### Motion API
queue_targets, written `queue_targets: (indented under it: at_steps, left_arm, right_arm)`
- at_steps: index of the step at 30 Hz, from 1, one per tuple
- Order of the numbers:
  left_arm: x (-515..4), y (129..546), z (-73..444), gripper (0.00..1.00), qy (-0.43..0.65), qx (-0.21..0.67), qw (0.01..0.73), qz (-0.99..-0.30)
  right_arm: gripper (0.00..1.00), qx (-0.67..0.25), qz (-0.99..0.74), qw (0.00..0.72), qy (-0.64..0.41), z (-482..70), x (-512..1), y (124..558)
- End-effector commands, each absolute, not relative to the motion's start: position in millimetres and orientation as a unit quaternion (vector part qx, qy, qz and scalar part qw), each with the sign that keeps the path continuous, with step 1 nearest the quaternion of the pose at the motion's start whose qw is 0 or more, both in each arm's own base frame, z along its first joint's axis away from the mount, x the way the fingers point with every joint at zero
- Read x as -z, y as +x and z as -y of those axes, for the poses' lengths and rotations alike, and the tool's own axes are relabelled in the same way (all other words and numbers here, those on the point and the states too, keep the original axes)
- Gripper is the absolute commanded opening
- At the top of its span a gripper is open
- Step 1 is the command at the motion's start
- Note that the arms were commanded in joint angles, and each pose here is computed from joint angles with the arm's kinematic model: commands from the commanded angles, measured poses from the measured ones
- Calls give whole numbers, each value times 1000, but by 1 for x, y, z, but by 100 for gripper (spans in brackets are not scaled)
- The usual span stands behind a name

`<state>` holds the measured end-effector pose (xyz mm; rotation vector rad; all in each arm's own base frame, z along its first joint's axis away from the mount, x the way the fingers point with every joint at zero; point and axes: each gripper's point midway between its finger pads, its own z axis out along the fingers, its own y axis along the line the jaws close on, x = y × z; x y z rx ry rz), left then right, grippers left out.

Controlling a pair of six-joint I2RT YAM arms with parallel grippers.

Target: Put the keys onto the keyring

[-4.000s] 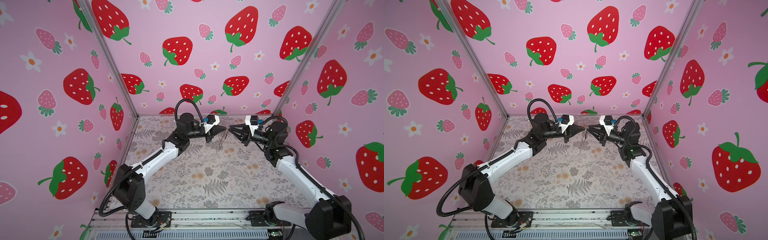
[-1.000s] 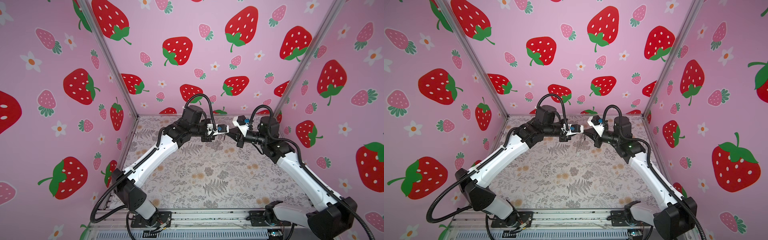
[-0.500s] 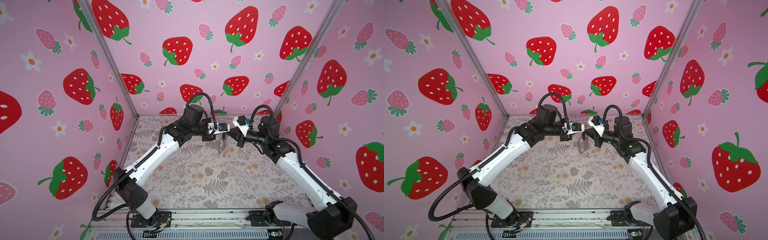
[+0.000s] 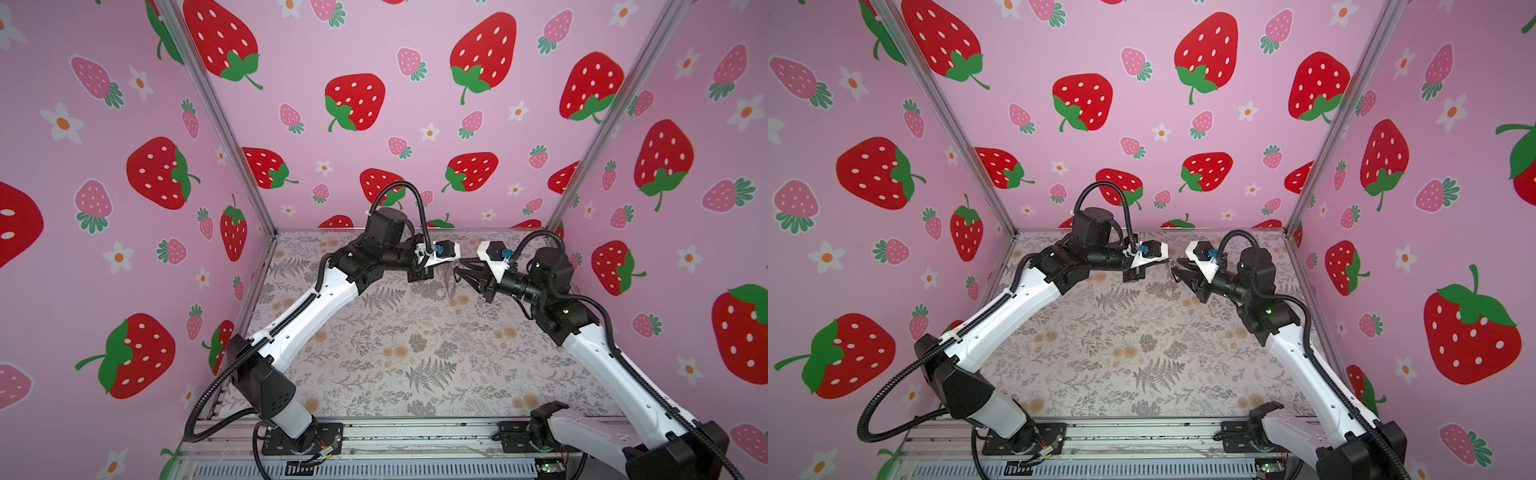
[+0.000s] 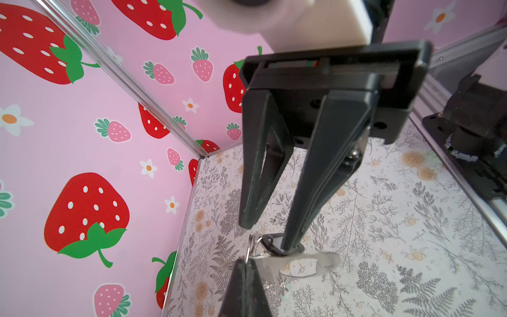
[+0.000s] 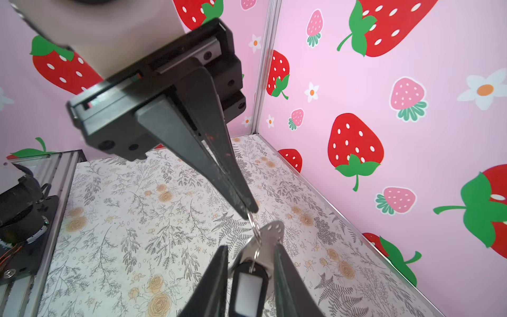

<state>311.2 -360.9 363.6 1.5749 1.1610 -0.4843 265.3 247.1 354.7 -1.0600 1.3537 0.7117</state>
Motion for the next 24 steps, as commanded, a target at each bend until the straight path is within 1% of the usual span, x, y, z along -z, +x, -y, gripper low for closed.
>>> queue_targets:
  at_steps: [1,7,12,14,17,21,24]
  left_arm:
    - [-388,303,361,0,645,237,559,-463]
    - [-391,303,361,0,637,249,563,-463]
    - [-393,303,363,0,632,257,566,-462]
    - [-393,304,363,0,631,257,566,-463]
    - [-393,304,362,0,631,258,566,-463]
    - [-393,303,363,0,631,263,565,-462]
    - [-394,303,364,0,625,268,569,-462]
  right_arm:
    - [28,-309,-570,616,-448,-245,-363,266]
    - [20,-320,-570,606,-453,-248,-358,268]
    - [19,-328,-568,602,-455,-252,-358,271]
    - [17,-327,-571,601,-454,-252,-357,273]
    - [14,-325,-575,599,-452,-252,-355,276]
    - [6,-322,-575,602,-451,-252,-355,280]
    - [2,-325,-574,600,-452,-254,-355,280]
